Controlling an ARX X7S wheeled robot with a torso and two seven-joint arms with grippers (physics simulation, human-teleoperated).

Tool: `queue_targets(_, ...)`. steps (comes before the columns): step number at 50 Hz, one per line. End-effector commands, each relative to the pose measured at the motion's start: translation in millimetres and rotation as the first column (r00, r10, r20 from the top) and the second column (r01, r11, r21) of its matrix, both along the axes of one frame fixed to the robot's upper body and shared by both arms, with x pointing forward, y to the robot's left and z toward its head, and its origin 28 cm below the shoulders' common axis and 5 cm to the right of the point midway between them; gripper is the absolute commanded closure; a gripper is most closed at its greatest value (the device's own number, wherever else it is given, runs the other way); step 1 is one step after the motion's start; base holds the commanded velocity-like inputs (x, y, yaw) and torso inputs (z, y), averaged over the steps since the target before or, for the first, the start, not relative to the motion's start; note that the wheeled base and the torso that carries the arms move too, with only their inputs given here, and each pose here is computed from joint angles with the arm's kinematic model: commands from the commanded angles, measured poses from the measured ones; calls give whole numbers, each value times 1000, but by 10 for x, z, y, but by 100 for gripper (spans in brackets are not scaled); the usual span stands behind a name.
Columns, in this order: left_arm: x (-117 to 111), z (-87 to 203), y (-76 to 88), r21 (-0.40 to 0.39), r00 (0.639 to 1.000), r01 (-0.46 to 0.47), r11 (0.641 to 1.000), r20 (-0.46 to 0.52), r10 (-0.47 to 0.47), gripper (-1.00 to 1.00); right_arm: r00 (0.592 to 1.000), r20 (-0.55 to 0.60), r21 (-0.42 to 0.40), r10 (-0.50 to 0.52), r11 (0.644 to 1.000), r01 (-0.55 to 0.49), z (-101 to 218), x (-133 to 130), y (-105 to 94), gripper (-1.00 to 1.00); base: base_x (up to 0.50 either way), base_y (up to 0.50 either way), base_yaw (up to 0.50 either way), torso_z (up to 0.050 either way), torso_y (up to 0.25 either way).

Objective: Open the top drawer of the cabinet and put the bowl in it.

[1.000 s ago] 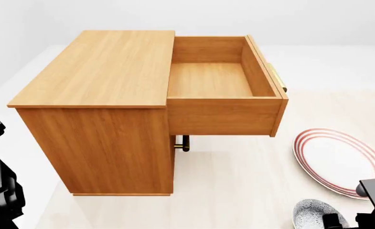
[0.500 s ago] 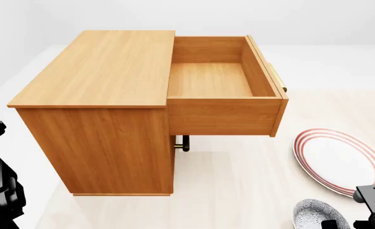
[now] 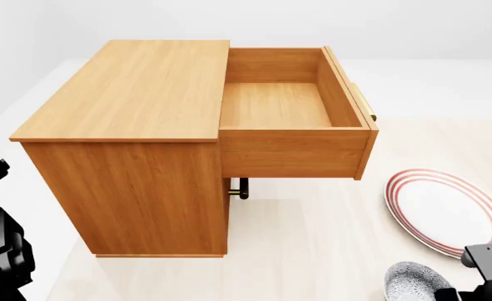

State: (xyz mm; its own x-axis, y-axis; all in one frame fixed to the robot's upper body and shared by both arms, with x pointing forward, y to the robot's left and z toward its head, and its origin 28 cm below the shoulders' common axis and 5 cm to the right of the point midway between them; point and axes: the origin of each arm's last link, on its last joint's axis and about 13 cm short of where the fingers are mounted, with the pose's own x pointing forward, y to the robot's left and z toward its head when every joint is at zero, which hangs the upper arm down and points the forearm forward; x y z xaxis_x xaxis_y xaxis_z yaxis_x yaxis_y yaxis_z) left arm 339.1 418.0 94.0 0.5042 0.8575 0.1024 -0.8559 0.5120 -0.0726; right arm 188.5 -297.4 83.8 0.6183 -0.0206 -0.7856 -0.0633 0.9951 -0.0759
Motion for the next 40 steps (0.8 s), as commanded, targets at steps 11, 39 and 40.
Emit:
queue_targets(11, -2, -8, -5, 0, 1000, -2, 1000, 1, 2, -100, 1000, -7, -17, 6, 1000, -6, 7, -33, 2, 100, 0, 0, 0, 0, 0)
queue_targets(39, 7, -8, -19, -1, 1000, -4, 1000, -1, 4, -100, 993, 112, -20, -47, 999, 50, 383, -29, -48, 100, 0, 0, 0, 0, 0)
queue_targets(40, 8, -7, -19, -1, 1000, -4, 1000, -1, 4, -100, 992, 119, -22, -48, 998, 51, 408, -29, -48, 100, 0, 0, 0, 0, 0)
